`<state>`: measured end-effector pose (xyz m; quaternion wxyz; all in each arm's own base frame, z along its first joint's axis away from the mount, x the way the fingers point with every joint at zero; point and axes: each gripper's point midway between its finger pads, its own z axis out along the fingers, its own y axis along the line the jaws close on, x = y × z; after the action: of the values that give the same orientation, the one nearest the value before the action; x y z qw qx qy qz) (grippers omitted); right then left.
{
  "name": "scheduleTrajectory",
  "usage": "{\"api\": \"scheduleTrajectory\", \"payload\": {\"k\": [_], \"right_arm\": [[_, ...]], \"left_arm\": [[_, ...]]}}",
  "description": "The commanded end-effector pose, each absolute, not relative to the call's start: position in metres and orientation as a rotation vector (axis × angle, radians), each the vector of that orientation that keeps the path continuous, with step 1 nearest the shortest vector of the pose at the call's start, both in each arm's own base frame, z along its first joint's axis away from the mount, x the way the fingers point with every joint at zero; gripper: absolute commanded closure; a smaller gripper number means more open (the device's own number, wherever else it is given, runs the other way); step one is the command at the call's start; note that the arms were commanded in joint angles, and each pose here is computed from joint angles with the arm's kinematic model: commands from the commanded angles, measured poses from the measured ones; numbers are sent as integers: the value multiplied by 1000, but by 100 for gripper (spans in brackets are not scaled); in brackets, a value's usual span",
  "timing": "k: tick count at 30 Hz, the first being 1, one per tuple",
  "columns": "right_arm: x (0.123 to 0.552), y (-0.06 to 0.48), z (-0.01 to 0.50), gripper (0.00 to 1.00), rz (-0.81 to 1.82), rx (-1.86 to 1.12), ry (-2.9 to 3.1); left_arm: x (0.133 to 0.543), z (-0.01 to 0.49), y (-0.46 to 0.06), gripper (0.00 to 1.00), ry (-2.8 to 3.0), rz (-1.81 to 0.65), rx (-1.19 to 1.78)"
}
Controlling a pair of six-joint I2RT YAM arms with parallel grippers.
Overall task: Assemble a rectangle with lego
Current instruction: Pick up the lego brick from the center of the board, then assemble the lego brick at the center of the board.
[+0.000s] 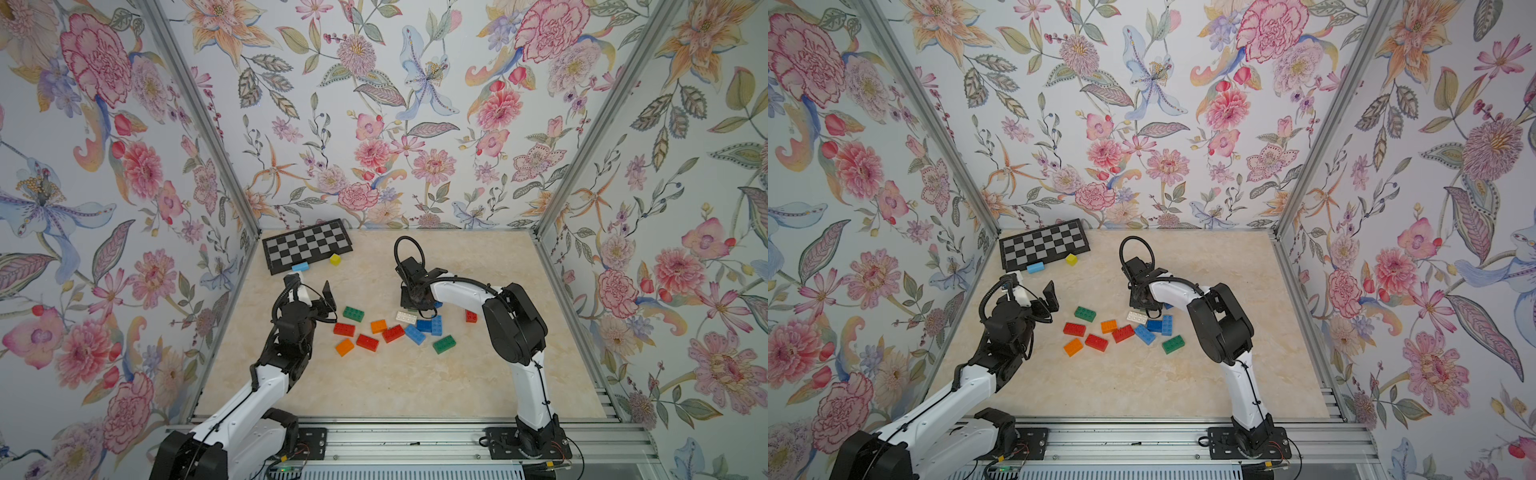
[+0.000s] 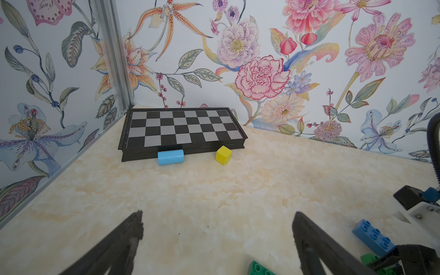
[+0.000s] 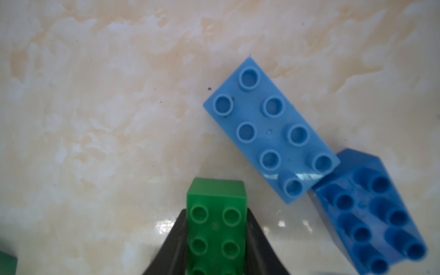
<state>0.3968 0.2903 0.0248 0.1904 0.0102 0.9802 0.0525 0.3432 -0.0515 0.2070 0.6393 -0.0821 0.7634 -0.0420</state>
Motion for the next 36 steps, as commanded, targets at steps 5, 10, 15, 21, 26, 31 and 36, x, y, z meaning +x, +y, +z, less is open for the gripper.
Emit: {"api": "scheduleTrajectory", "payload": {"k": [5,10,15,21,26,31,36], "right_arm": [[387,293,47,90,131,-127,2769],[378,276,83,92,166,-157,2722],[354,226,99,92,122,-112,2712],[315,151,95,92,26,-26,2723],[283,106,85,92,-10,30,2740],[260,87,67,92,-48,48,2780],[245,81,48,92,-60,21,2815]], "left_arm": [[341,215,-49,1,1716,-91,-203],[340,224,-49,1,1706,-99,-206],[337,239,-55,1,1659,-181,-208],[336,247,-63,1,1644,-257,-210],[336,247,-68,1,1637,-308,-216],[336,243,-70,1,1625,-351,-240],[341,240,-76,1,1647,-374,-231]]}}
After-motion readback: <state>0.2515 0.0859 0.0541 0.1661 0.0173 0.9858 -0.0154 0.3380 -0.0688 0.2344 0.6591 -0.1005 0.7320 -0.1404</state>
